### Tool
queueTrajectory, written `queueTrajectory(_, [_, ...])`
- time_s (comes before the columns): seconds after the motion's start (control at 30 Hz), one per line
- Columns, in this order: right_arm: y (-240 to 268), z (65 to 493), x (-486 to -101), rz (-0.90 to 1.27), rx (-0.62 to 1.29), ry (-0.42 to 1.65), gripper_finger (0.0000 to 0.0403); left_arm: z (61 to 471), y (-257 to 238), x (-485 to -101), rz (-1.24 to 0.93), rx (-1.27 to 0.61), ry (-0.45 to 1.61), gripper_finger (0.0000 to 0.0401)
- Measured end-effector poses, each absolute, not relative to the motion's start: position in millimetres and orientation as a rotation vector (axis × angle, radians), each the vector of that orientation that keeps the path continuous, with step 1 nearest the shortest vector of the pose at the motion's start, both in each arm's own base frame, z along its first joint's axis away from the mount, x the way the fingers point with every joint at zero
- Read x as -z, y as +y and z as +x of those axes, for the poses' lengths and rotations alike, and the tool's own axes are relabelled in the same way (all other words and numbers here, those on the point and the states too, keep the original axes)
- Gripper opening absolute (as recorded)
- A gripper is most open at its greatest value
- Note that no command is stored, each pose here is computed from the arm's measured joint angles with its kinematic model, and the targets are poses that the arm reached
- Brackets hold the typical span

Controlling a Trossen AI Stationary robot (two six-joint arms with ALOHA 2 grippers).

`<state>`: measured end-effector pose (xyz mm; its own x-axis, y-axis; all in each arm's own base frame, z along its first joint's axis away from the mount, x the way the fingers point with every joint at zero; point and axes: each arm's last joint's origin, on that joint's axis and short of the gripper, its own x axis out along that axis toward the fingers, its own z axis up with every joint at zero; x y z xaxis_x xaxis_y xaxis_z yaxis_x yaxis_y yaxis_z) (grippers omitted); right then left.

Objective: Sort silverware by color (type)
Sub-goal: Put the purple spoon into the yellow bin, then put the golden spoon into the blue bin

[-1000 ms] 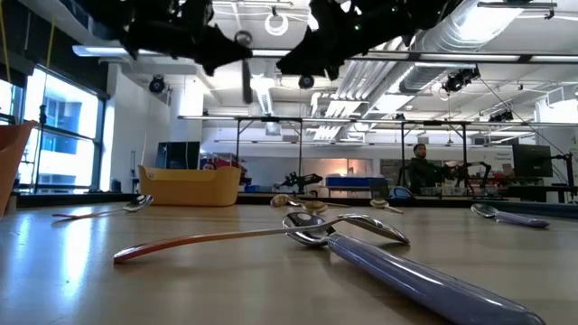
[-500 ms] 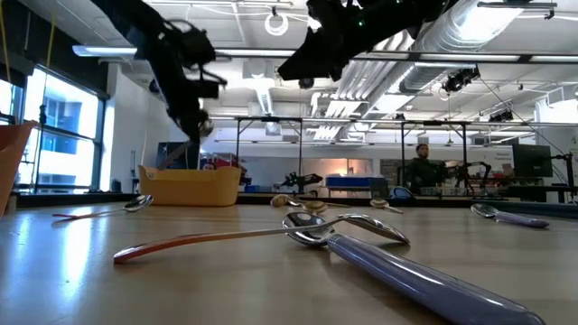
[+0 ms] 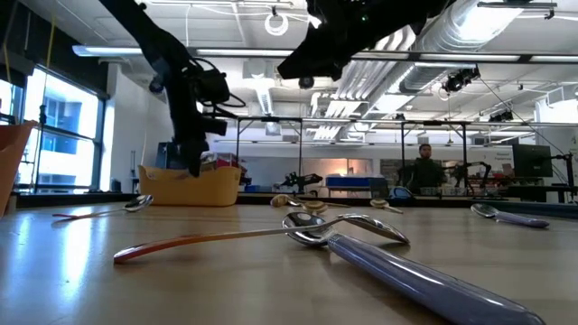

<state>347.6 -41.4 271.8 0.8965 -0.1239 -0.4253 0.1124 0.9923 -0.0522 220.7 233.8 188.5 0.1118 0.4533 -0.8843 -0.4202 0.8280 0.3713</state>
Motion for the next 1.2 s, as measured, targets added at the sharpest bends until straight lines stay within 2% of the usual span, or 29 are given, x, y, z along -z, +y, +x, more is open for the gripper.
queueTrajectory(0.17, [-43.3,346.1,-269.7,-0.037,0.125,0.47,0.0089,223.6,233.9,-188.5,0.004,-0.663,1.276,0.004])
queueTrajectory(0.37, [-56.0,333.9,-255.4,-0.017,0.156,0.655,0.0087,224.9,230.8,-198.0,-0.04,-0.708,1.205,0.0087])
queueTrajectory(0.47, [-59.0,317.4,-256.3,0.021,0.178,0.766,0.0069,224.2,228.8,-208.4,-0.056,-0.749,1.141,0.0106])
queueTrajectory(0.53, [-57.7,303.6,-262.0,0.036,0.192,0.827,0.0043,224.8,226.1,-215.7,-0.048,-0.767,1.078,0.0113])
queueTrajectory(0.63, [-54.3,287.5,-272.2,0.009,0.249,0.867,0.0007,222.6,217.6,-222.7,-0.032,-0.783,0.976,0.0113])
queueTrajectory(0.73, [-56.2,280.4,-274.8,0.014,0.278,0.811,0.001,219.7,205.7,-229.1,-0.044,-0.756,0.828,0.0105])
queueTrajectory(0.83, [-67.9,277.1,-253.1,0.071,0.315,0.76,0.0002,215.3,192.6,-235.6,-0.053,-0.715,0.67,0.0096])
queueTrajectory(0.97, [-89.7,262.9,-209.6,0.261,0.489,0.771,0.001,211.0,171.9,-241.0,-0.069,-0.643,0.425,0.0086])
queueTrajectory(1.2, [-116.1,242.4,-171.5,0.499,0.791,0.762,0.0039,210.1,133.6,-220.3,-0.071,-0.396,0.078,0.0076])
